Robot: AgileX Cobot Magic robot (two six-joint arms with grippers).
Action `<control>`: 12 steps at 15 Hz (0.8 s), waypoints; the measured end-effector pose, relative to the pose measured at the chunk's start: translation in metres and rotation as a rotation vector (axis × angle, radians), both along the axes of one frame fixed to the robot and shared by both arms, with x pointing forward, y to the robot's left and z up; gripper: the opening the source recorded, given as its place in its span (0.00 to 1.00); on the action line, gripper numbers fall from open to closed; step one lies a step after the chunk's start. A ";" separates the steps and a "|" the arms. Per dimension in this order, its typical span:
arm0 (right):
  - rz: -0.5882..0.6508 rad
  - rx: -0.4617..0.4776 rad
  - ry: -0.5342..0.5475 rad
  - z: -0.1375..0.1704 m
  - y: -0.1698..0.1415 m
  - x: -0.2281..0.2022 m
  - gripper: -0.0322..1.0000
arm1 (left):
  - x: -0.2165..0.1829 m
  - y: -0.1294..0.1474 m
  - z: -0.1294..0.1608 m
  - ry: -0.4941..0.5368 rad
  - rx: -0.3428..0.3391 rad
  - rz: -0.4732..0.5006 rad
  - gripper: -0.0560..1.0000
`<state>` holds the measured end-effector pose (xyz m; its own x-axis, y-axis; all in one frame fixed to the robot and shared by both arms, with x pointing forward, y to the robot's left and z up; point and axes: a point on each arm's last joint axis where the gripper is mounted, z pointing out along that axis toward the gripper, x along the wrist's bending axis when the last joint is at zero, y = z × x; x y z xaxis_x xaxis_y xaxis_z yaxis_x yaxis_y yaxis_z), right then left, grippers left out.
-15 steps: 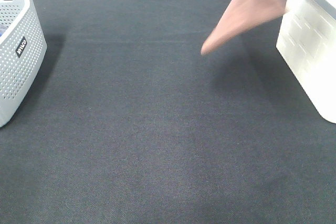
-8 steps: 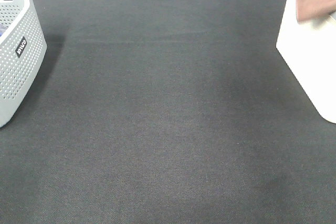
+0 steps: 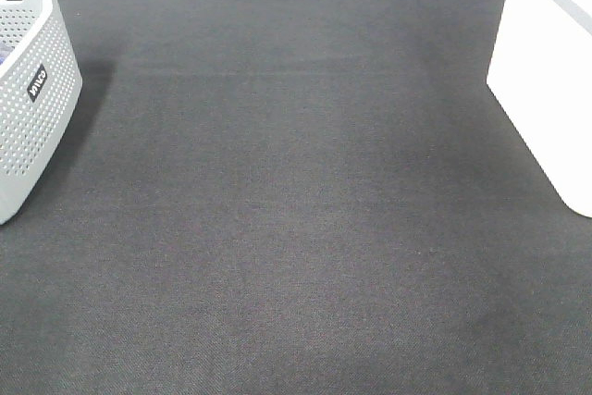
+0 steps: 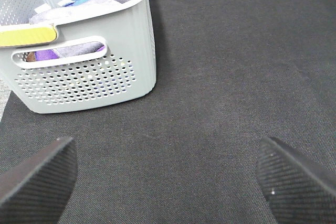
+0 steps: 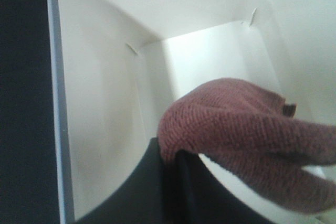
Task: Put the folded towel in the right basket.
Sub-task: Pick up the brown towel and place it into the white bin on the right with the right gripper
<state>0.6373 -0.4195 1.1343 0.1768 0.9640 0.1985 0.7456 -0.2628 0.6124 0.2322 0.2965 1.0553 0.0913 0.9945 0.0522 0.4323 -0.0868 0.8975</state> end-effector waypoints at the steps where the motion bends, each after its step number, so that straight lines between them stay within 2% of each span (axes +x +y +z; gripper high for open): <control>1: 0.004 0.007 0.023 -0.009 -0.001 0.004 0.05 | 0.000 0.000 0.000 0.000 0.000 0.000 0.88; 3: 0.005 0.019 0.055 -0.022 -0.004 0.011 0.14 | 0.000 0.000 0.000 0.000 0.000 0.000 0.88; 5: 0.007 0.028 0.056 -0.022 -0.003 0.010 0.39 | 0.000 0.000 0.000 0.000 0.000 0.000 0.88; 6: 0.009 0.031 0.061 -0.022 -0.003 0.010 0.59 | 0.000 0.000 0.000 0.000 0.000 0.000 0.88; 7: 0.012 0.034 0.069 -0.022 -0.002 0.009 0.69 | 0.000 0.000 0.000 0.000 0.000 0.000 0.88; 9: 0.021 0.036 0.079 -0.016 0.000 0.003 0.75 | 0.000 0.000 0.000 0.000 0.000 0.000 0.88; 12: 0.078 0.019 0.071 0.005 0.023 -0.007 0.77 | 0.000 0.000 0.000 0.000 0.000 0.000 0.88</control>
